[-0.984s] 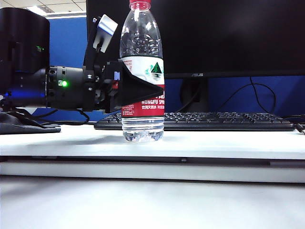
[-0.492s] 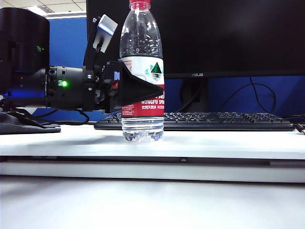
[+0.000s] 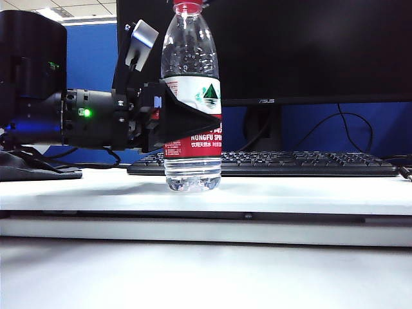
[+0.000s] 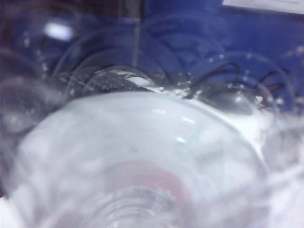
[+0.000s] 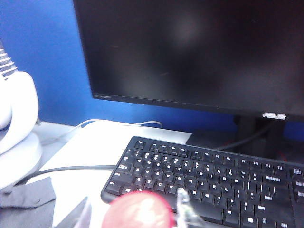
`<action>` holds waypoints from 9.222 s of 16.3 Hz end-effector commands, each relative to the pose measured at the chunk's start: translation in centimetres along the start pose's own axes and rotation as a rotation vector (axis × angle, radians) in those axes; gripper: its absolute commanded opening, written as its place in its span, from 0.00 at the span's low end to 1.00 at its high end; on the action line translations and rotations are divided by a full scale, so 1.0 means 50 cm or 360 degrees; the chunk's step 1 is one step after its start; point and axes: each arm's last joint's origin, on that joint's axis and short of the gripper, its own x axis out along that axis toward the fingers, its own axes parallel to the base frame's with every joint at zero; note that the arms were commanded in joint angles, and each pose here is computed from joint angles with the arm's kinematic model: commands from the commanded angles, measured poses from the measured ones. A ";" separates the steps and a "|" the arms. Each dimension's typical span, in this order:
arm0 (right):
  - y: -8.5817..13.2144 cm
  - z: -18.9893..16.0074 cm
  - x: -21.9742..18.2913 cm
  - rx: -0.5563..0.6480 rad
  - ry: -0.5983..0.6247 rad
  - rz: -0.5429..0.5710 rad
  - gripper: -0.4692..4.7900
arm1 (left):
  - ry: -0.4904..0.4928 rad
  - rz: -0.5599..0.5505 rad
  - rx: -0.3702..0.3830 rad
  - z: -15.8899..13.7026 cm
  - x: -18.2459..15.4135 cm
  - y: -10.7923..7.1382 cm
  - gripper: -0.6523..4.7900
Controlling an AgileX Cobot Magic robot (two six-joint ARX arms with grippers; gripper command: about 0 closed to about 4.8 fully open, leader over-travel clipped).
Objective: Unscrew the cap from the plastic bottle on the table.
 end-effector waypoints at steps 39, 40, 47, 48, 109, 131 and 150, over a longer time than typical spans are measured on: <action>-0.153 0.001 0.057 -0.0289 0.0744 0.1062 0.23 | 0.0007 -0.0025 0.0016 0.002 0.001 -0.001 0.63; -0.175 0.005 0.063 -0.0255 0.0792 0.1204 0.23 | 0.0006 -0.0025 0.0015 0.002 0.001 -0.001 0.63; -0.213 0.004 0.076 -0.0136 0.0882 0.1635 0.23 | 0.0008 -0.0025 0.0013 0.001 0.001 -0.001 0.63; -0.218 0.004 0.077 -0.0122 0.0890 0.1647 0.23 | 0.0008 -0.0025 0.0014 0.001 0.001 -0.001 0.63; -0.014 0.032 -0.026 0.0118 0.0041 0.0151 0.36 | 0.0062 -0.0095 0.0023 -0.007 0.000 -0.004 0.63; -0.136 0.017 0.022 -0.0244 0.0658 0.0710 0.22 | 0.0053 -0.0095 0.0060 -0.006 0.000 -0.004 0.63; -0.262 0.001 0.079 -0.0129 0.0991 0.1590 0.23 | 0.0052 -0.0093 0.0077 -0.005 0.000 -0.004 0.63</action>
